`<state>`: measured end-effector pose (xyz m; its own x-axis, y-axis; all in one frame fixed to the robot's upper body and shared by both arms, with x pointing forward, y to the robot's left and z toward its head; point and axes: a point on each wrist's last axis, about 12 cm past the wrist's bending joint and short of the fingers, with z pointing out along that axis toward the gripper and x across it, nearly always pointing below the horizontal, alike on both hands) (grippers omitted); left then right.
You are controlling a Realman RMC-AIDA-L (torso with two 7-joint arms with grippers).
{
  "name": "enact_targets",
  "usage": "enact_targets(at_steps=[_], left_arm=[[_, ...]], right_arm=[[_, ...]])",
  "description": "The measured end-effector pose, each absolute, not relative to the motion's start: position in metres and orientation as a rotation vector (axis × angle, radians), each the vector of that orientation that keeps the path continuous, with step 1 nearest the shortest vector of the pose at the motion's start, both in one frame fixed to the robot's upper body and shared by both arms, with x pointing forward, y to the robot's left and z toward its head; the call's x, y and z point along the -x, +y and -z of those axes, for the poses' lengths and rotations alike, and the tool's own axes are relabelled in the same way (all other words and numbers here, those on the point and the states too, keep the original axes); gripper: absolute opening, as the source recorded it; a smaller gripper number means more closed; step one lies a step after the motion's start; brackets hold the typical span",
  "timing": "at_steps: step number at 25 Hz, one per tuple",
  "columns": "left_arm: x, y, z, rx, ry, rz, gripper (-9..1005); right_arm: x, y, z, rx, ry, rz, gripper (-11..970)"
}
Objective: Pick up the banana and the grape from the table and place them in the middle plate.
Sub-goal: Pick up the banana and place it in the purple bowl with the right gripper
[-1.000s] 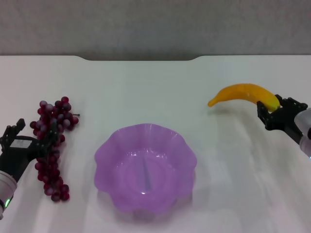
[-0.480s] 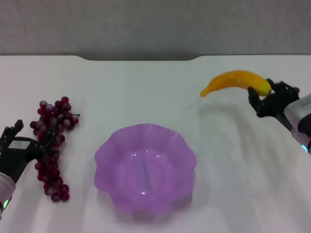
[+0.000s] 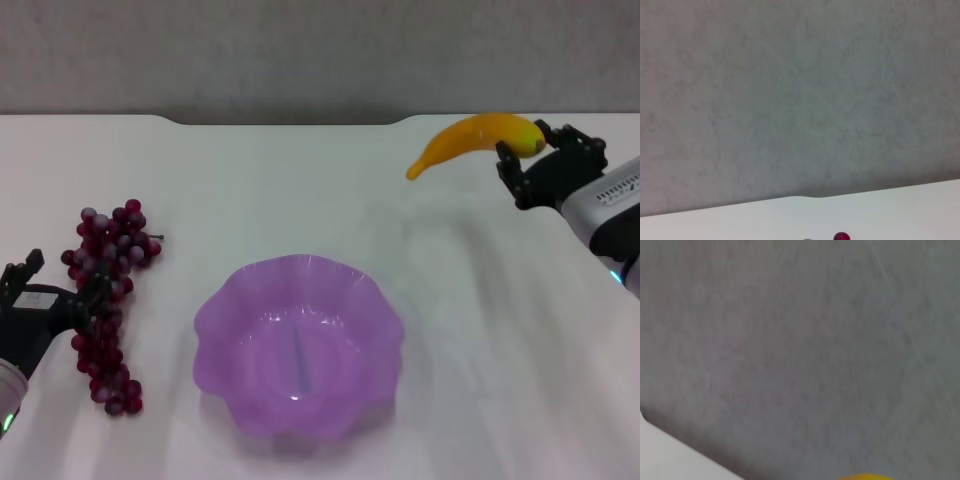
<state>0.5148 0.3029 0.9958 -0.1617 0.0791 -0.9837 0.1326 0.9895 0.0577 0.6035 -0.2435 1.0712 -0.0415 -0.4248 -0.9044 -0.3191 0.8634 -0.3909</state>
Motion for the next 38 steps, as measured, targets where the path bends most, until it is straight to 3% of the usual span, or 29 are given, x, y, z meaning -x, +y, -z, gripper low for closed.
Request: enact_targets(at_steps=[15, 24, 38], left_arm=[[-0.515, 0.303, -0.996, -0.157, 1.735, 0.047, 862], [-0.515, 0.302, -0.997, -0.163, 1.727, 0.050, 862], [-0.515, 0.303, -0.997, -0.165, 1.727, 0.041, 861]], right_arm=[[-0.580, -0.167, -1.109, 0.807, 1.442, -0.015, 479], [-0.531, -0.108, -1.089, 1.018, 1.387, -0.204, 479], [-0.495, -0.110, -1.060, 1.005, 1.503, -0.299, 478]])
